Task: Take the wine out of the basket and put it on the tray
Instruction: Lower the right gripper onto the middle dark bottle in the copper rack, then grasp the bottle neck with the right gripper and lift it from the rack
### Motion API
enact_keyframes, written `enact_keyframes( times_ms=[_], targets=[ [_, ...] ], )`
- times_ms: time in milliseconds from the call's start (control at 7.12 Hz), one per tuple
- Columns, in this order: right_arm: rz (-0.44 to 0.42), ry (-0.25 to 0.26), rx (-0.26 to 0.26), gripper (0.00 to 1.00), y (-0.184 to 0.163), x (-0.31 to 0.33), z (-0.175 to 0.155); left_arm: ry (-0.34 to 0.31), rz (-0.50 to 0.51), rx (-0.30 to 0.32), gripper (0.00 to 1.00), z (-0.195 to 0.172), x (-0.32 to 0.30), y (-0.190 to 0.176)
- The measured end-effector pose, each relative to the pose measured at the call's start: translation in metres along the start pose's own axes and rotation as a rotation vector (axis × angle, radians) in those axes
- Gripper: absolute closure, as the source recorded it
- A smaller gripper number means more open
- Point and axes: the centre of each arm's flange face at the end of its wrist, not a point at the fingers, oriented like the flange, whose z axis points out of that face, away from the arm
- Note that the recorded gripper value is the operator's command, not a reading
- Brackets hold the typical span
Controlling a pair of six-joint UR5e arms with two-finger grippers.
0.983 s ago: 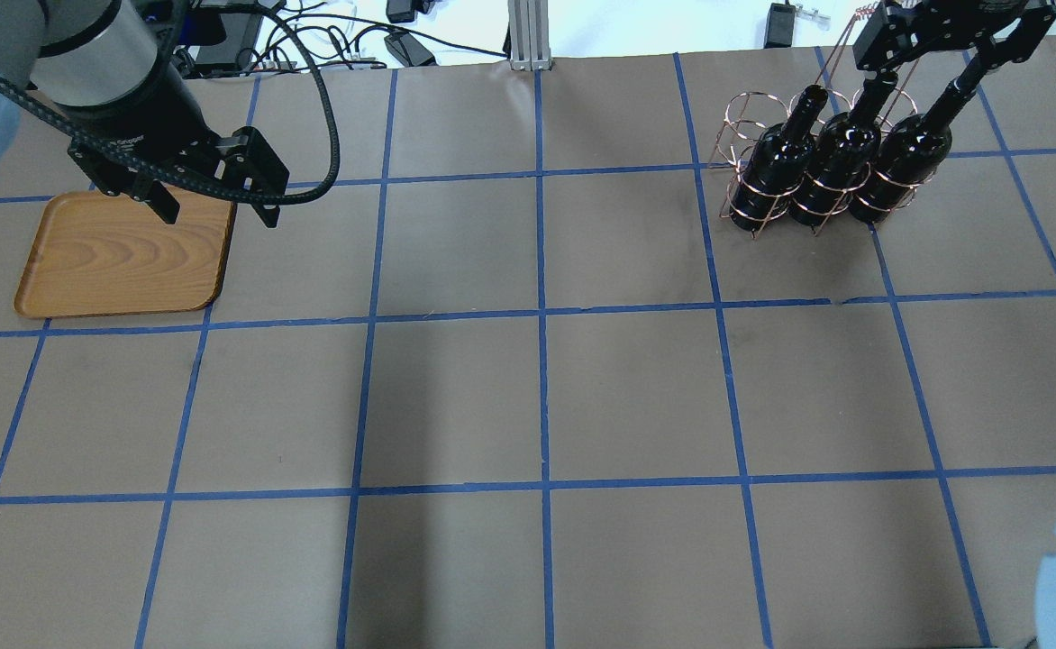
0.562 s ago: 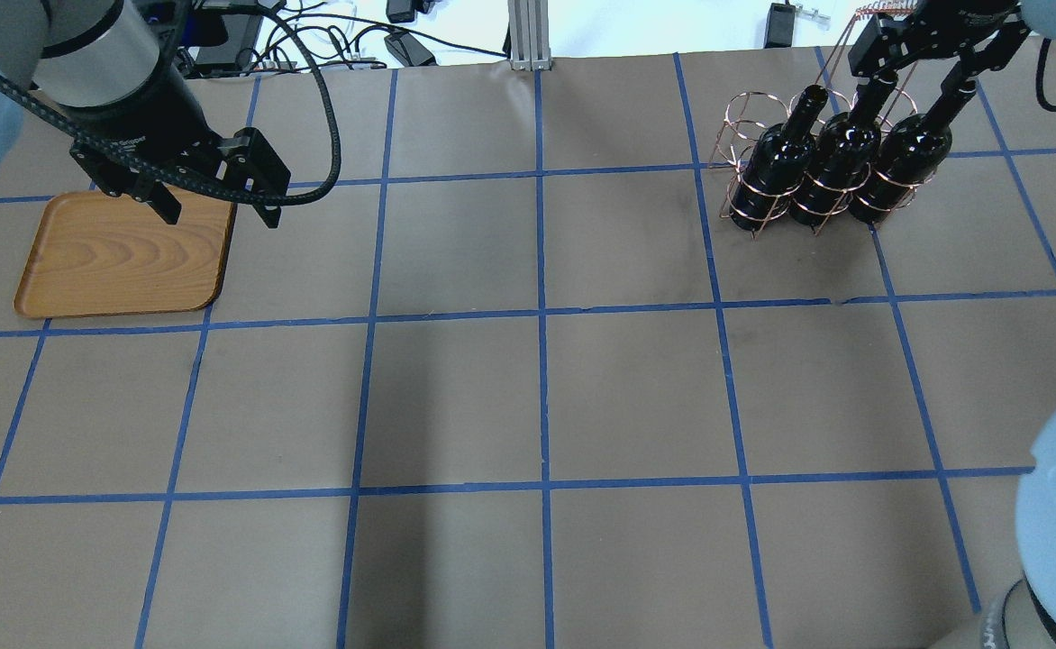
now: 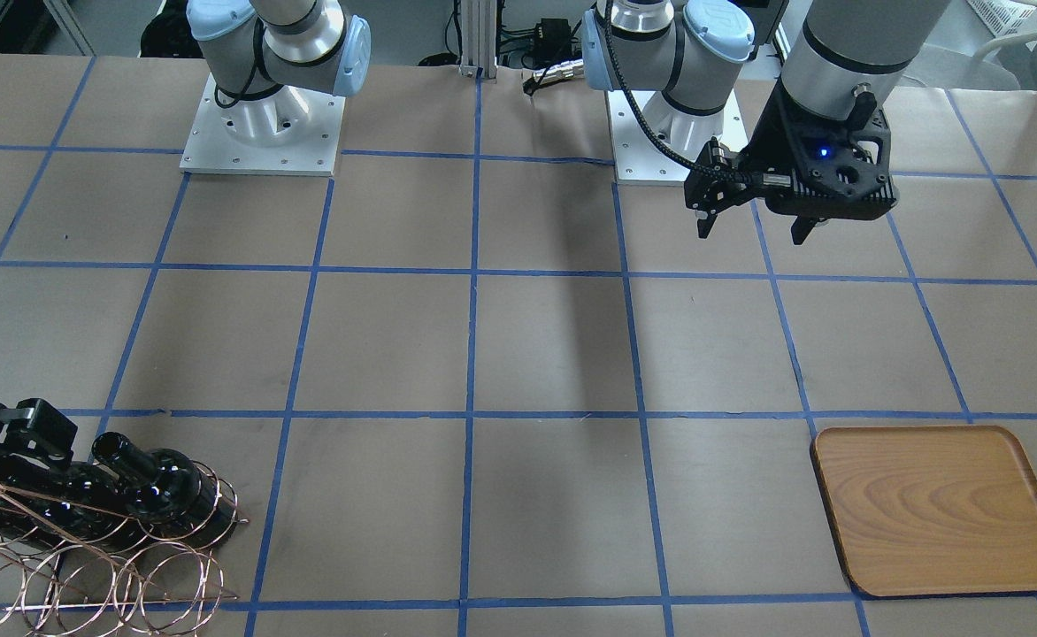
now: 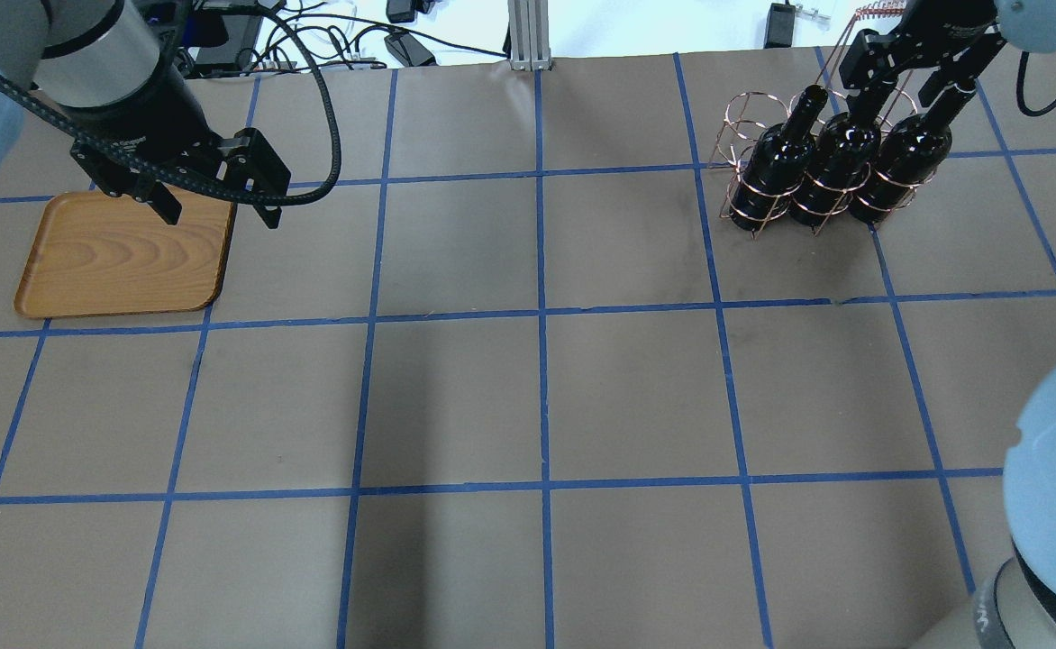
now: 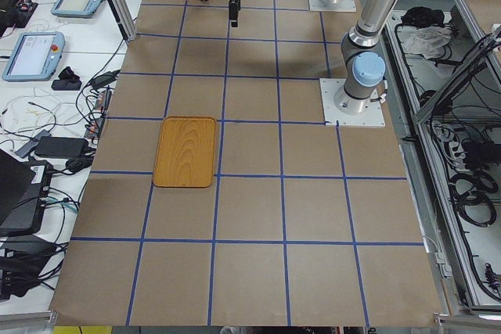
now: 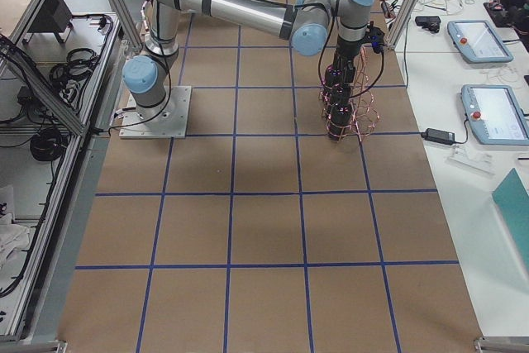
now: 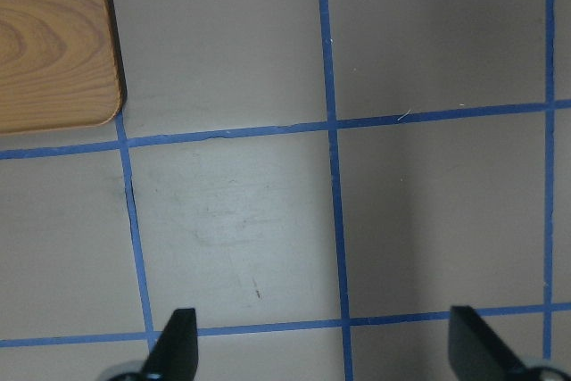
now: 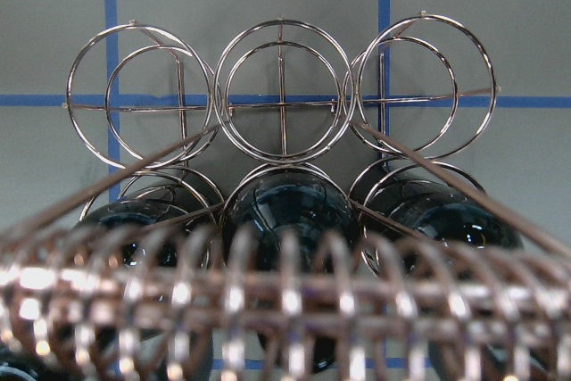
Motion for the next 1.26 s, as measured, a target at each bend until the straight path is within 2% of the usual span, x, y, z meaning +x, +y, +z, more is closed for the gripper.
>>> enact_keyframes(
  times_ms=[140, 421, 562, 843, 983, 1264],
  targets=[
    [0.001, -0.009, 0.002, 0.57, -0.003, 0.000, 0.005, 0.000, 0.000, 0.000, 0.00, 0.000, 0.000, 0.000],
    [0.006, -0.015, 0.008, 0.87, -0.007, -0.001, 0.006, 0.001, 0.002, -0.001, 0.00, 0.001, 0.001, 0.000],
    [0.007, -0.016, 0.010, 0.93, -0.007, -0.002, 0.006, 0.002, 0.003, -0.001, 0.00, 0.001, 0.001, 0.000],
    [0.014, -0.013, 0.026, 0.93, -0.007, -0.007, -0.005, 0.001, 0.003, 0.000, 0.00, 0.001, 0.001, -0.001],
    [0.016, -0.007, 0.052, 0.93, -0.006, -0.012, -0.024, 0.000, 0.003, 0.001, 0.00, 0.001, 0.001, -0.001],
    [0.019, 0.004, 0.101, 0.89, 0.010, -0.019, -0.090, -0.001, 0.002, 0.007, 0.00, 0.000, 0.000, -0.001]
  ],
)
